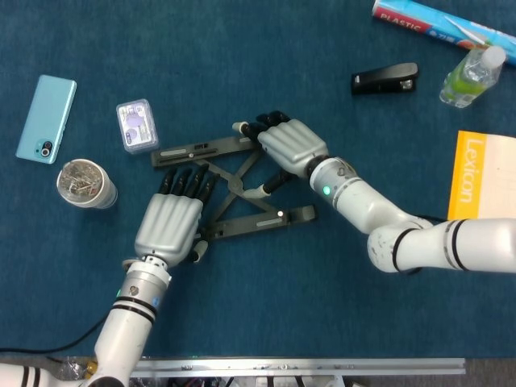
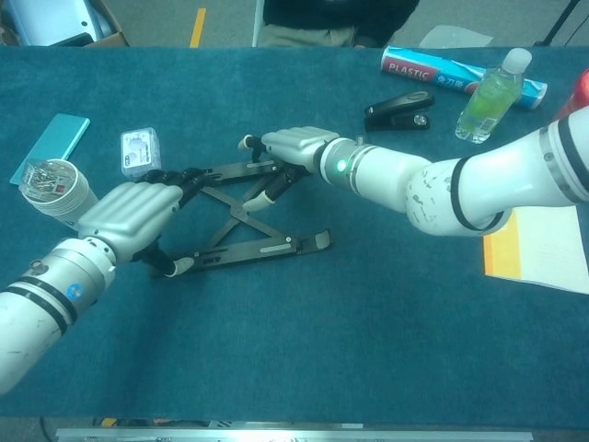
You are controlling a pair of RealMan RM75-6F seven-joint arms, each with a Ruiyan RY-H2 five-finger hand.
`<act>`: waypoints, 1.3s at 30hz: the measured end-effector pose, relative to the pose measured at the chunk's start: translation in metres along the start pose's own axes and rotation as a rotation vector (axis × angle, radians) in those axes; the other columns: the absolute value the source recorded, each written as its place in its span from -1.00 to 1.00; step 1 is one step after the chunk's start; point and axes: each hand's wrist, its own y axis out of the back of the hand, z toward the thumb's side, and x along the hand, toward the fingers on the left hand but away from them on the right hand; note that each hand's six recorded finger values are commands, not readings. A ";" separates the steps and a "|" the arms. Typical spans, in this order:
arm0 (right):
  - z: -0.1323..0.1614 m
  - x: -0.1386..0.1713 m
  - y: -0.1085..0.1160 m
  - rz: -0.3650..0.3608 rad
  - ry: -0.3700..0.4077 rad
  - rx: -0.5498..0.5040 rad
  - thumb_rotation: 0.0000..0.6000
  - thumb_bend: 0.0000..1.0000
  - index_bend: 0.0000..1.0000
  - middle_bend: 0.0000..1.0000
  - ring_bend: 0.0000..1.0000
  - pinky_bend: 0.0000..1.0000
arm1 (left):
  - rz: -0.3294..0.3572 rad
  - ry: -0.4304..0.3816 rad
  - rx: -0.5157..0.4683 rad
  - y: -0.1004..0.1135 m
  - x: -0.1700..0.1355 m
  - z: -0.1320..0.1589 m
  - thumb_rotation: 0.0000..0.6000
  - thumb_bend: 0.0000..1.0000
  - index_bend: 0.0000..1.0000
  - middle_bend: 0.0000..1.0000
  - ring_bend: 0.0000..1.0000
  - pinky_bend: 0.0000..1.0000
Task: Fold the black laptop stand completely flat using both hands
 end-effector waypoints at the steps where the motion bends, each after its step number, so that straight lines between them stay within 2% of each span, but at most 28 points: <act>1: 0.000 0.000 0.000 -0.001 0.001 0.000 -0.01 -1.00 -1.00 -0.67 -1.00 -1.00 | -0.002 0.005 -0.003 -0.001 0.001 0.000 1.00 -0.51 -1.00 -1.00 -1.00 -1.00; 18: 0.002 -0.001 -0.005 -0.014 0.007 0.016 -0.01 -1.00 -1.00 -0.67 -1.00 -1.00 | -0.037 0.073 -0.004 -0.026 0.005 0.006 1.00 -0.51 -1.00 -1.00 -1.00 -1.00; 39: 0.001 0.000 -0.007 -0.013 0.005 0.026 -0.01 -1.00 -1.00 -0.67 -1.00 -1.00 | 0.002 0.068 -0.041 -0.041 0.016 0.015 1.00 -0.51 -1.00 -1.00 -1.00 -1.00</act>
